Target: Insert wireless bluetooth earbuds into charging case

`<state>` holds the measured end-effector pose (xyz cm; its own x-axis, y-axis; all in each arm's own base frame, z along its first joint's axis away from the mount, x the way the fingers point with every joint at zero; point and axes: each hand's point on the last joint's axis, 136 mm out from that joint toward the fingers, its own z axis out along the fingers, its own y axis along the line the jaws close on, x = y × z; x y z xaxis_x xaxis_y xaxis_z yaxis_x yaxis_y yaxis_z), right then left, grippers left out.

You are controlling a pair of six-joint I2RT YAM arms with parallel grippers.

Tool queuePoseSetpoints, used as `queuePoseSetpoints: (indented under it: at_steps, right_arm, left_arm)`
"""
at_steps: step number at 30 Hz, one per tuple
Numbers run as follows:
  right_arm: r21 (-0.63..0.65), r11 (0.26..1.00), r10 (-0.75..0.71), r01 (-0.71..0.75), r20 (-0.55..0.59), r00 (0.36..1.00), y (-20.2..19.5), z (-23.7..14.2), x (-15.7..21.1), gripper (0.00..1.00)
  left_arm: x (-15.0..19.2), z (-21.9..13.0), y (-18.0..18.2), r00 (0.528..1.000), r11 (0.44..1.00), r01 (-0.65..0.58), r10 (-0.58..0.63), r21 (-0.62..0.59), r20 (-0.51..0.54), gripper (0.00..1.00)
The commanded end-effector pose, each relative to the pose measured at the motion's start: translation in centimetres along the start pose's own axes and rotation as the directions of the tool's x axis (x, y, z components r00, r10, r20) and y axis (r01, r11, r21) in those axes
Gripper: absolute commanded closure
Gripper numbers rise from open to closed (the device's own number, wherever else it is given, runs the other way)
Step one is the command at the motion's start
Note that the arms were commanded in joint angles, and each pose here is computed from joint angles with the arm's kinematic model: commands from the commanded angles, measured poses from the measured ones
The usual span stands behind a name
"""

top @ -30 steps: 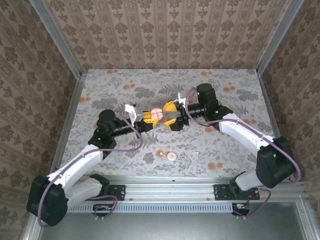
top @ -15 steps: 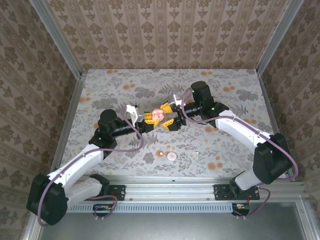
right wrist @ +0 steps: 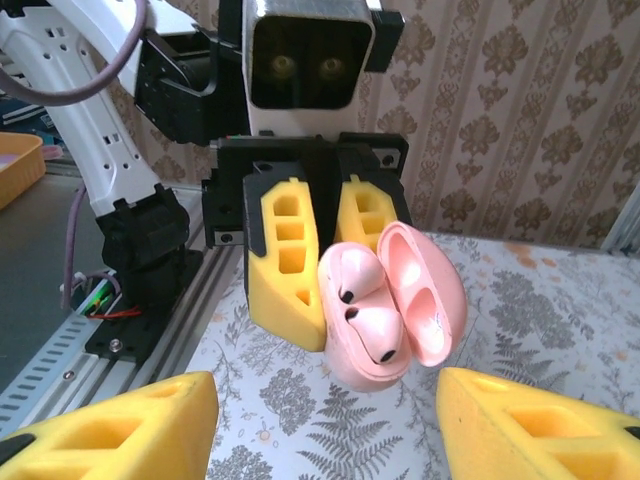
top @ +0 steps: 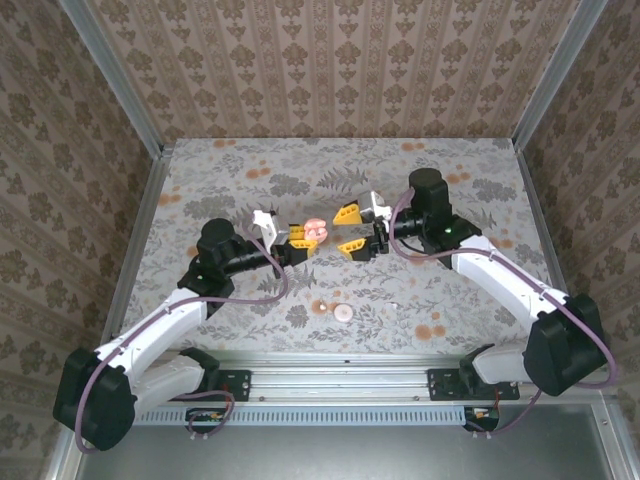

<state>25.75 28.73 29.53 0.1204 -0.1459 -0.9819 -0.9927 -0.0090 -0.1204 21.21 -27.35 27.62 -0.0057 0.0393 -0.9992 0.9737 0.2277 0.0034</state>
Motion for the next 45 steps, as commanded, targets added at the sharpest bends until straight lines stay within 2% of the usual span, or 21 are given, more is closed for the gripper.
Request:
queuePoseSetpoints:
  at_steps: [1, 4, 9, 19, 31, 38, 45]
  right_arm:
    - [0.007, 0.998, 0.062, -0.062, -0.014, 0.998, -1.1, 0.3, 0.0, 0.38]
    - [0.008, 0.992, 0.126, -0.126, -0.021, 0.992, -2.1, 1.1, 0.9, 0.34]
    - [-0.061, 0.992, 0.109, -0.111, -0.026, 0.994, -1.3, 2.4, 0.6, 0.32]
    - [-0.184, 0.983, 0.019, -0.015, 0.018, 1.0, 1.2, 2.7, -0.6, 0.37]
    - [-0.131, 0.99, -0.052, 0.059, 0.056, 0.997, 2.4, -0.4, -1.6, 0.51]
    - [-0.029, 1.0, 0.0, 0.0, 0.004, 1.0, -0.1, 0.0, -0.8, 0.5]
    - [-0.118, 0.993, 0.017, -0.017, -0.001, 1.0, 0.0, 1.9, -0.3, 0.5]
  left_arm:
    - [-1.3, 0.1, -0.4, 0.999, 0.999, -0.046, 0.045, 0.018, 0.023, 0.98]
    - [-1.5, 0.2, -0.4, 0.998, 0.999, -0.051, 0.051, 0.018, 0.027, 0.98]
    - [-1.5, 0.4, -0.5, 0.999, 0.998, -0.049, 0.048, 0.026, 0.026, 0.98]
    - [-1.4, 0.6, -0.3, 0.999, 0.999, -0.048, 0.047, 0.022, 0.019, 0.98]
    - [-1.0, 0.6, -0.2, 0.999, 0.999, -0.048, 0.048, 0.01, 0.007, 0.98]
    - [-1.3, 0.6, -0.4, 0.998, 0.998, -0.053, 0.052, 0.022, 0.017, 0.98]
    - [-1.4, 0.6, -0.5, 0.998, 0.998, -0.052, 0.052, 0.026, 0.021, 0.98]
